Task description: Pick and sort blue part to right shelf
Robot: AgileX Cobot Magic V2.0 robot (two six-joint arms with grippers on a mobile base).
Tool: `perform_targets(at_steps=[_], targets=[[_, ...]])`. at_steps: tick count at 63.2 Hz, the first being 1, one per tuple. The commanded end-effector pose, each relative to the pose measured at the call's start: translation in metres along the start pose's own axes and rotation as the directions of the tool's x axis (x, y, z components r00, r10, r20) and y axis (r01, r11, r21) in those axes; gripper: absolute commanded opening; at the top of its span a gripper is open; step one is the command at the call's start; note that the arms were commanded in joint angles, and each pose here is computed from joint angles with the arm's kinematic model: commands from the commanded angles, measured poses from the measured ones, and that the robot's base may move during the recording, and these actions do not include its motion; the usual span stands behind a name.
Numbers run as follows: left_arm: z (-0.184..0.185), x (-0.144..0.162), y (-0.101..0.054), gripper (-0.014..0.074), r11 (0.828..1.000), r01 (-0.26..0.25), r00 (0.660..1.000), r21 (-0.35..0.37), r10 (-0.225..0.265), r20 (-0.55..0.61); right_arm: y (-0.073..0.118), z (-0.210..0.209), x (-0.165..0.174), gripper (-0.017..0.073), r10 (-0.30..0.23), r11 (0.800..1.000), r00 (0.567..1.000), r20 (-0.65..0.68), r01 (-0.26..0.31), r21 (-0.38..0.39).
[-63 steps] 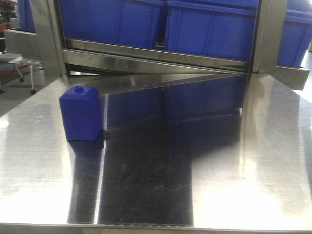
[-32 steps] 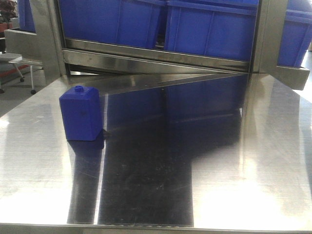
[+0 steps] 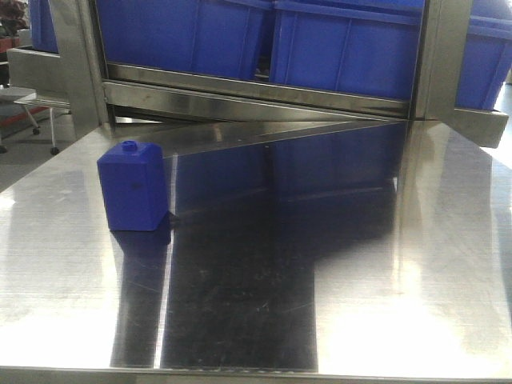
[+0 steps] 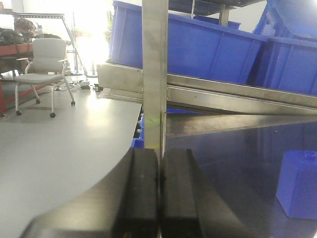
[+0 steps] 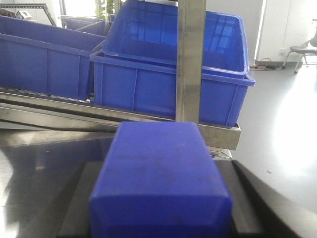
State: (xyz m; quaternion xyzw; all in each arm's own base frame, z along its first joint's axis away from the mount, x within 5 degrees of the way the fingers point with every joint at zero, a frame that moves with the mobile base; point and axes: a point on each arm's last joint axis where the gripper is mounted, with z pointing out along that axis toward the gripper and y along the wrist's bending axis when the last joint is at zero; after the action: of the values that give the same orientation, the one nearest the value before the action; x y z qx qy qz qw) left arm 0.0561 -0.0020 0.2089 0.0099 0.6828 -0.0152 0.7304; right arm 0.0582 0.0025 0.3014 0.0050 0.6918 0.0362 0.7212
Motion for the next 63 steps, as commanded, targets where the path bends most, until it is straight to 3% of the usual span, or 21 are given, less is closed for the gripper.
perform_targets(at_steps=[1, 18, 27, 56, 63], targets=[[-0.001, -0.002, 0.001, 0.0123, 1.000, 0.018, 0.996, -0.004, -0.017, 0.088, 0.001, -0.001, -0.017, 0.0412, -0.026, 1.000, 0.993, 0.113, 0.026, 0.001], [-0.004, -0.021, 0.000, 0.0123, 1.000, 0.026, 0.997, 0.006, -0.026, 0.072, 0.001, -0.001, -0.017, 0.0412, -0.026, 1.000, 0.993, 0.113, 0.026, 0.001], [-0.009, -0.040, -0.002, 0.0123, 0.996, 0.085, 0.996, 0.029, -0.086, 0.036, 0.001, -0.001, -0.017, 0.0412, -0.026, 1.000, 0.993, 0.113, 0.026, 0.001], [0.019, -0.066, -0.004, 0.0127, 0.996, 0.087, 0.983, 0.036, -0.081, -0.164, 0.001, -0.001, -0.017, 0.0412, -0.026, 1.000, 0.993, 0.113, 0.026, 0.001], [0.034, -0.070, -0.011, 0.0223, 0.991, 0.093, 0.967, 0.094, -0.068, -0.247, 0.001, -0.001, -0.017, 0.0412, -0.026, 1.000, 0.993, 0.113, 0.026, 0.001]])
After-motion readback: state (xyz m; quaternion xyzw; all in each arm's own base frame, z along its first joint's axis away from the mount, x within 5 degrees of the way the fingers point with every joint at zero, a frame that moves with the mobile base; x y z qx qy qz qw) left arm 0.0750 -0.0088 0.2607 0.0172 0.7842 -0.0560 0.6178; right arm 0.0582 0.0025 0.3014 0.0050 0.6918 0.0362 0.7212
